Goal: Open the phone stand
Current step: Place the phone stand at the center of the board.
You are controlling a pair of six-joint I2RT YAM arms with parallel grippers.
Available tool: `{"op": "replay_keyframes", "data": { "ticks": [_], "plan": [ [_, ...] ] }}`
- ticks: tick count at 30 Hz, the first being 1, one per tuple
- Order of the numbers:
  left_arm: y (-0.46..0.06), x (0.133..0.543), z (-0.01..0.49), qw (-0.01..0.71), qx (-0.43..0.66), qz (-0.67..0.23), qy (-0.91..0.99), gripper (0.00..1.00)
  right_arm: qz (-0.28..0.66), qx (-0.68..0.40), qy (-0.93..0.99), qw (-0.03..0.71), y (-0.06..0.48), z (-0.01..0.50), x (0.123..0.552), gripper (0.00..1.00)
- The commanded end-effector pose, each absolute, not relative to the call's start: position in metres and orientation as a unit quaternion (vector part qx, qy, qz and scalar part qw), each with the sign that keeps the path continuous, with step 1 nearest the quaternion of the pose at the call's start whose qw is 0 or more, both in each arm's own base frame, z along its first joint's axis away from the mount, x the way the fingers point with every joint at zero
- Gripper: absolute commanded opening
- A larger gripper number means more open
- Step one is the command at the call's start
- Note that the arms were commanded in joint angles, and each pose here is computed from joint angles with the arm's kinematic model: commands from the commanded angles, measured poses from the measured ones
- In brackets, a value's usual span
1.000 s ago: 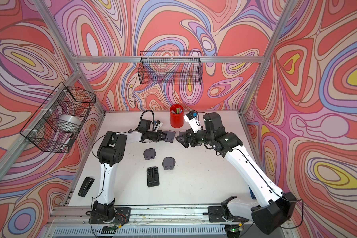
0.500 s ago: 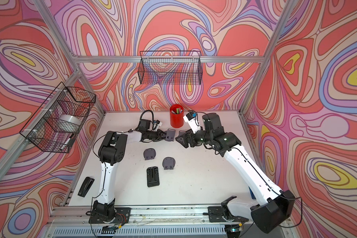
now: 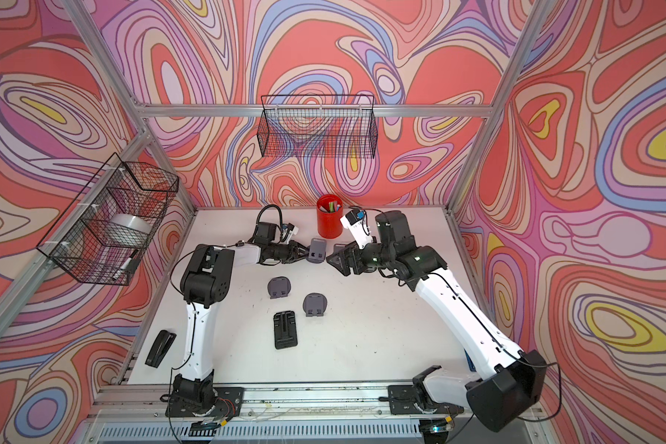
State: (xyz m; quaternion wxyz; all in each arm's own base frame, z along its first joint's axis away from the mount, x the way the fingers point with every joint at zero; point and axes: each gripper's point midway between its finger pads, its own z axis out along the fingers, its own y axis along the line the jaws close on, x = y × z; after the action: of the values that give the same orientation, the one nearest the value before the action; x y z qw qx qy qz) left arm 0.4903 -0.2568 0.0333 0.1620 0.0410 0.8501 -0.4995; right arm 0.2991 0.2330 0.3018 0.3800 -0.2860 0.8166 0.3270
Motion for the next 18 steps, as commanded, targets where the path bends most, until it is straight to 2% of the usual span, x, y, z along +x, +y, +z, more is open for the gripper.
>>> {"op": "replay_keyframes", "data": {
  "ticks": [1, 18],
  "plan": [
    [-0.247, 0.484, 0.030, 0.161, 0.031, -0.485, 0.859, 0.28, 0.333, -0.286, 0.815, 0.379, 0.235, 0.299, 0.301, 0.84],
    [-0.230, 0.485, 0.033, 0.166, 0.020, -0.480, 0.861, 0.29, 0.331, -0.286, 0.817, 0.375, 0.236, 0.290, 0.305, 0.84]
  ]
}}
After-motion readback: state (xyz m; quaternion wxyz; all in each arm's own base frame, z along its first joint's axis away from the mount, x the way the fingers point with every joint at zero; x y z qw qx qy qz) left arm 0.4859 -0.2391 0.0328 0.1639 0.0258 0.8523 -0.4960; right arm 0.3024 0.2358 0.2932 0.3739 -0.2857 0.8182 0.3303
